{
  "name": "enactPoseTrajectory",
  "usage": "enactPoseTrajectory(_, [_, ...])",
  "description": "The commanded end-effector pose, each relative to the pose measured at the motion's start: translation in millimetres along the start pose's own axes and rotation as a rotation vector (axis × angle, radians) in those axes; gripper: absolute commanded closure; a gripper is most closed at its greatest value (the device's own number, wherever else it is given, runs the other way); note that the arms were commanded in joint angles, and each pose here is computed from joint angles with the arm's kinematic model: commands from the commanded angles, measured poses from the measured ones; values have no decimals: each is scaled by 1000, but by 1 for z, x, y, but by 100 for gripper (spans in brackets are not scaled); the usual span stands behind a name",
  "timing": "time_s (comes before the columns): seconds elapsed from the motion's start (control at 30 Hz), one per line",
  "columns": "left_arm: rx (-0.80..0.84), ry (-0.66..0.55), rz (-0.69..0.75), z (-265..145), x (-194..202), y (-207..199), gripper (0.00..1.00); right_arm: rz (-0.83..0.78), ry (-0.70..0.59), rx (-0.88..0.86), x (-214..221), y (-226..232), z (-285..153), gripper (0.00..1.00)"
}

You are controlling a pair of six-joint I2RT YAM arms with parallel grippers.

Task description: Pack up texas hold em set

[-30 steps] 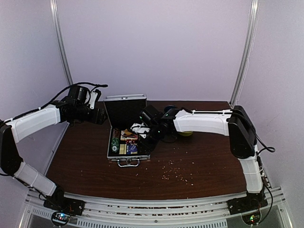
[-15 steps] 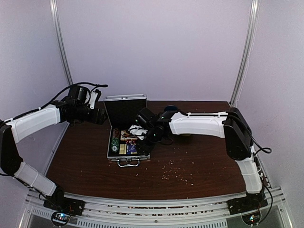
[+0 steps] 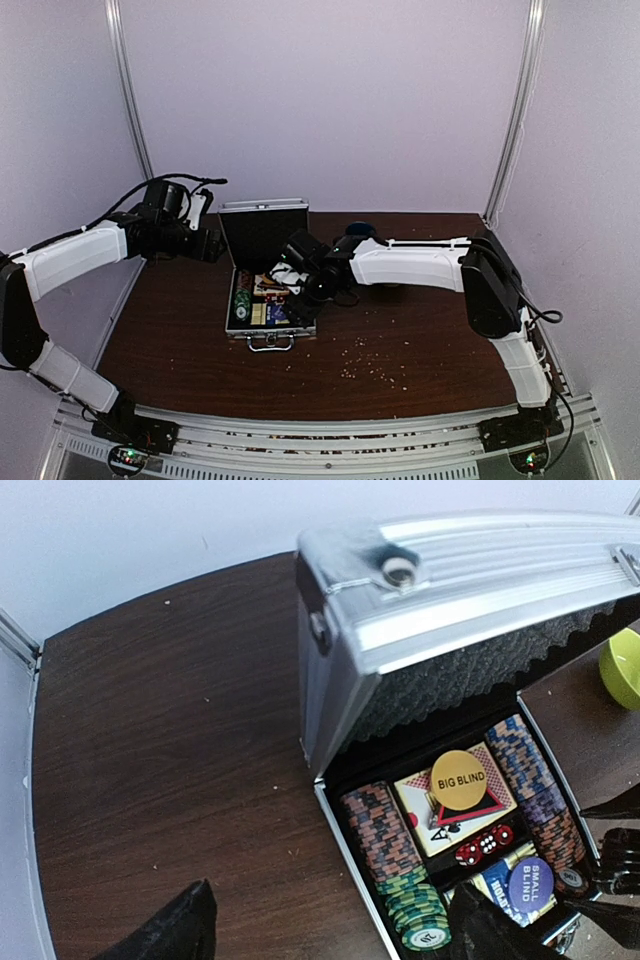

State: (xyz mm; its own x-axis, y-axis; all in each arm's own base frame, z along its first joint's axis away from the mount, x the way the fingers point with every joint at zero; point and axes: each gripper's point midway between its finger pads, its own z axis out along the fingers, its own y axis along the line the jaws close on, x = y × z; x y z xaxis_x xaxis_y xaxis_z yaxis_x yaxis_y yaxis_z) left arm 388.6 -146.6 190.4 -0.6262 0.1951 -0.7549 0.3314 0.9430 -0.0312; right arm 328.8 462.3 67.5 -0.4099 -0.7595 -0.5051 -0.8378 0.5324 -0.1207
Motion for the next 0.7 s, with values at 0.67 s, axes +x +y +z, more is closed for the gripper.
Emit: enactPoseTrajectory(0.67, [16,-52,10,-6,-11,1,18,24,-57,32,-25,-40,-22,25])
